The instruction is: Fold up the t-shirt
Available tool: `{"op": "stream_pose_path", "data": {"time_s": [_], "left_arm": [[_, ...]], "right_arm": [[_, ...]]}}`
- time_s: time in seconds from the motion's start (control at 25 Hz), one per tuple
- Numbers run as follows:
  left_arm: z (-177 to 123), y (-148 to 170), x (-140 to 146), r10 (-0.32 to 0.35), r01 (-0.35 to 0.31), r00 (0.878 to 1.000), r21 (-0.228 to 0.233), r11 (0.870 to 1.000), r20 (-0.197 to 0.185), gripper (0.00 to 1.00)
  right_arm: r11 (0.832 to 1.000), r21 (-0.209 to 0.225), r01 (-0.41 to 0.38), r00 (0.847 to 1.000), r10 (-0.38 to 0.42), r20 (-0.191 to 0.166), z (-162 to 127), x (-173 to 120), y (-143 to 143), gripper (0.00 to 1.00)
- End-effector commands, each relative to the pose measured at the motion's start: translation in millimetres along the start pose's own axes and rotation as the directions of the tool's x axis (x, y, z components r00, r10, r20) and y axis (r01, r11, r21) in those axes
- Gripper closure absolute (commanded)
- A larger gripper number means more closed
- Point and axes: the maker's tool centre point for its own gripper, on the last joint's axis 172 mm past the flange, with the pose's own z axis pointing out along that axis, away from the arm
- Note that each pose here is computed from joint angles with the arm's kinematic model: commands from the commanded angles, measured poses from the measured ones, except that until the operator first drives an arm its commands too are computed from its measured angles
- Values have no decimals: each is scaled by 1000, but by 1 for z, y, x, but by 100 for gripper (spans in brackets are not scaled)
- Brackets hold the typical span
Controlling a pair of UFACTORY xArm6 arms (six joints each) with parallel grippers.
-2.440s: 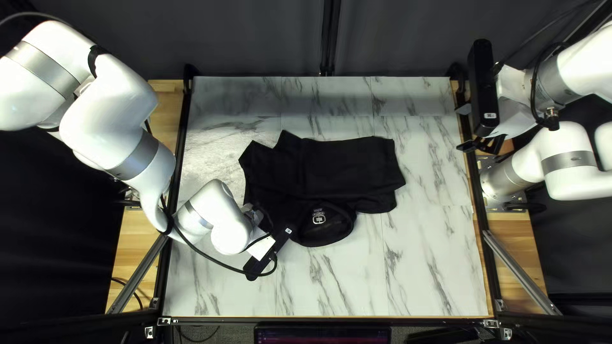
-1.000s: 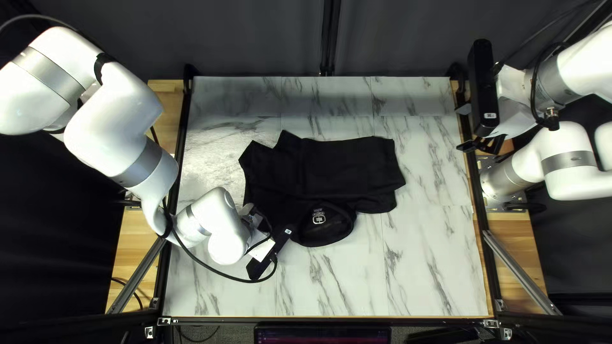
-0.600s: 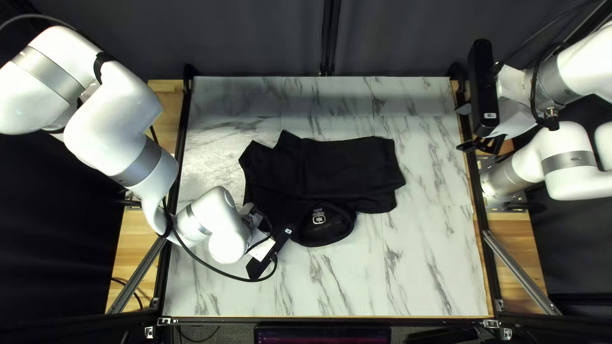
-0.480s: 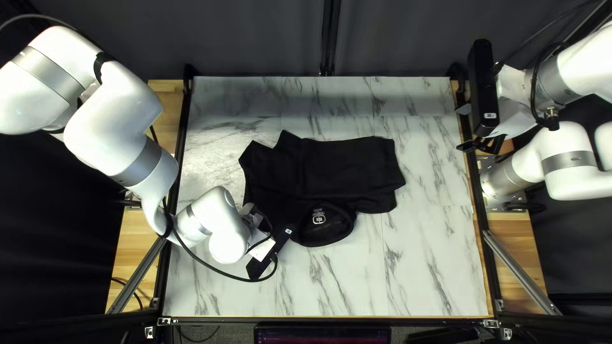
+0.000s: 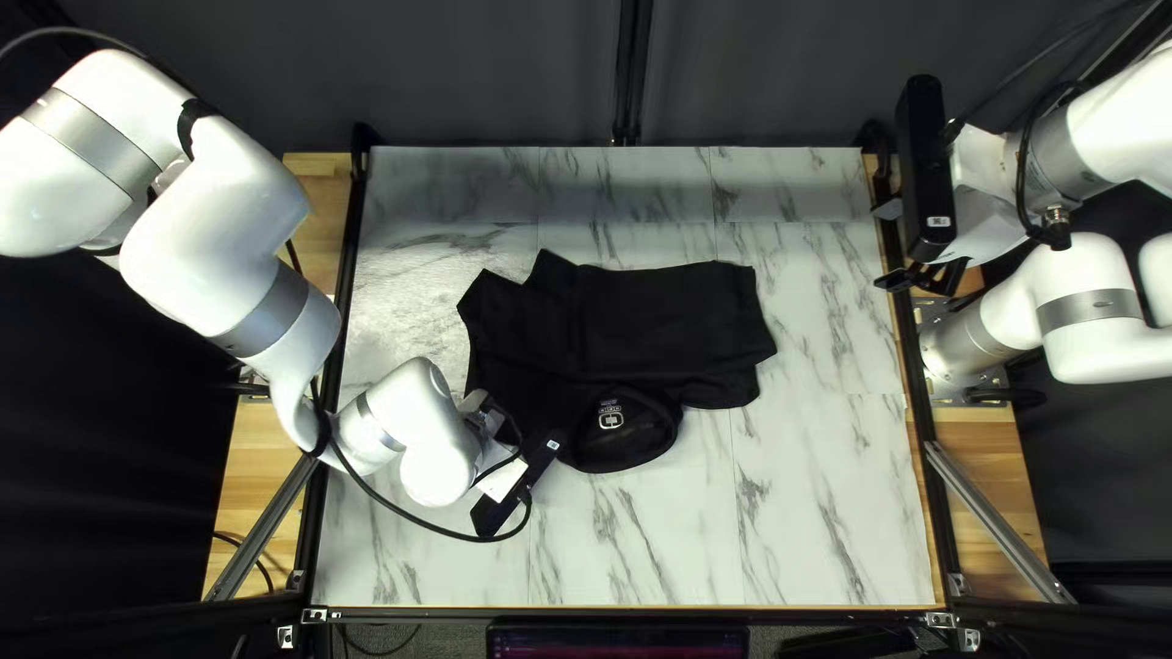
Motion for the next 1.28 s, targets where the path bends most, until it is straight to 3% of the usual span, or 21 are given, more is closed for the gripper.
{"op": "stream_pose_path", "data": {"time_s": [0.04,0.24,0.6,1.12,1.16,1.2,1.24,1.28], "left_arm": [[-10,0,3,11,-11,1000,2,1000,-4,0],[-14,-1,1,18,-18,1000,-1,1000,-3,0],[3,-2,-6,10,-10,1000,-43,999,3,0],[9,-2,-4,2,-3,1000,-73,997,-15,1],[8,-2,-5,2,-3,1000,-73,997,-15,13],[8,-2,-5,2,-3,1000,-74,997,-15,13],[7,-2,-5,2,-3,1000,-75,997,-15,48],[7,-2,-5,2,-3,1000,-76,997,-14,75]], "right_arm": [[1000,0,0,1000,0,0,0,0,0,0],[1000,0,0,1000,0,0,0,0,0,0],[1000,0,0,1000,0,0,0,0,0,0],[1000,0,0,1000,0,0,0,0,0,0],[1000,0,0,1000,0,0,0,0,0,0],[1000,0,0,1000,0,0,0,0,0,0],[1000,0,0,1000,0,0,0,0,0,0],[1000,0,0,1000,0,0,0,0,0,0]]}}
